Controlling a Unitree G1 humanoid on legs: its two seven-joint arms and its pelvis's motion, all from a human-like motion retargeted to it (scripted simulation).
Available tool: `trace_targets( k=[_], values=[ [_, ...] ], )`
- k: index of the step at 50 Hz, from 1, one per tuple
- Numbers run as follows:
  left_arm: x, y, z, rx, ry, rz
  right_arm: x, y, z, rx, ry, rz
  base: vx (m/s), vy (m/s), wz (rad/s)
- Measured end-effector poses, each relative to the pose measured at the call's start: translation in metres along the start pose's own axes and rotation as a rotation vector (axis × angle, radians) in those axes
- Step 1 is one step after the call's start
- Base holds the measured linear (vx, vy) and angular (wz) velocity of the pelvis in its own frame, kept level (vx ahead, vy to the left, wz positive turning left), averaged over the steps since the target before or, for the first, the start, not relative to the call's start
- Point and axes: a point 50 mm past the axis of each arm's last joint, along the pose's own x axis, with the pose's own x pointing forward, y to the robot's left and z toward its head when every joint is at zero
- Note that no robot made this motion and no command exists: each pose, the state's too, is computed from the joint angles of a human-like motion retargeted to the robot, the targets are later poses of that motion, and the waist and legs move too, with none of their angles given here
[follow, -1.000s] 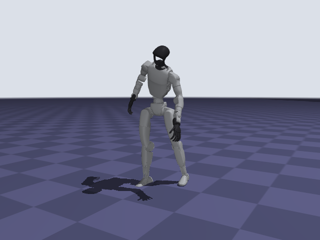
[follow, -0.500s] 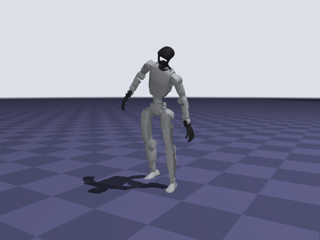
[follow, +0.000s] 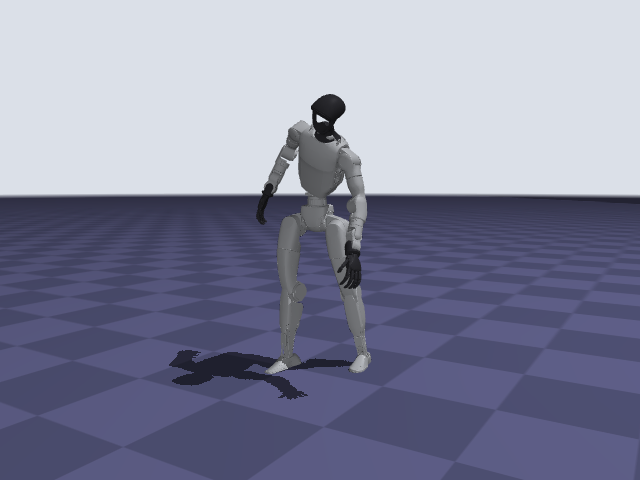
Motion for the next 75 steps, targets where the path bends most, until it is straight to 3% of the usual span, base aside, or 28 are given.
trace_targets(
  k=[22,32,37,47,57,66,75],
  values=[
    [-0.079,-0.062,-0.144,0.137,0.413,-0.251,0.003,-0.027,0.032,-0.094,-0.122,-0.130,0.38,-0.05,-0.05],
    [-0.105,-0.064,-0.177,0.129,0.529,-0.260,-0.001,-0.040,0.044,-0.316,-0.139,-0.097,0.41,0.25,-0.52],
    [-0.083,-0.059,-0.151,0.175,0.430,-0.251,-0.007,-0.044,0.033,-0.275,-0.111,-0.118,0.31,0.26,0.25],
    [-0.015,-0.019,-0.034,0.098,0.052,-0.084,-0.001,-0.029,0.019,-0.265,-0.047,-0.063,0.27,-0.04,0.11],
    [-0.002,-0.013,0.018,0.004,-0.090,-0.056,0.000,-0.018,0.000,-0.127,0.018,-0.058,0.41,-0.10,0.50],
    [-0.041,-0.063,-0.063,-0.025,0.145,-0.186,0.004,-0.034,0.007,-0.188,0.030,-0.100,0.45,-0.11,0.09],
    [-0.095,-0.072,-0.158,0.090,0.454,-0.294,0.004,-0.056,0.045,-0.194,-0.112,-0.149,0.36,0.01,-0.20]
  ],
)
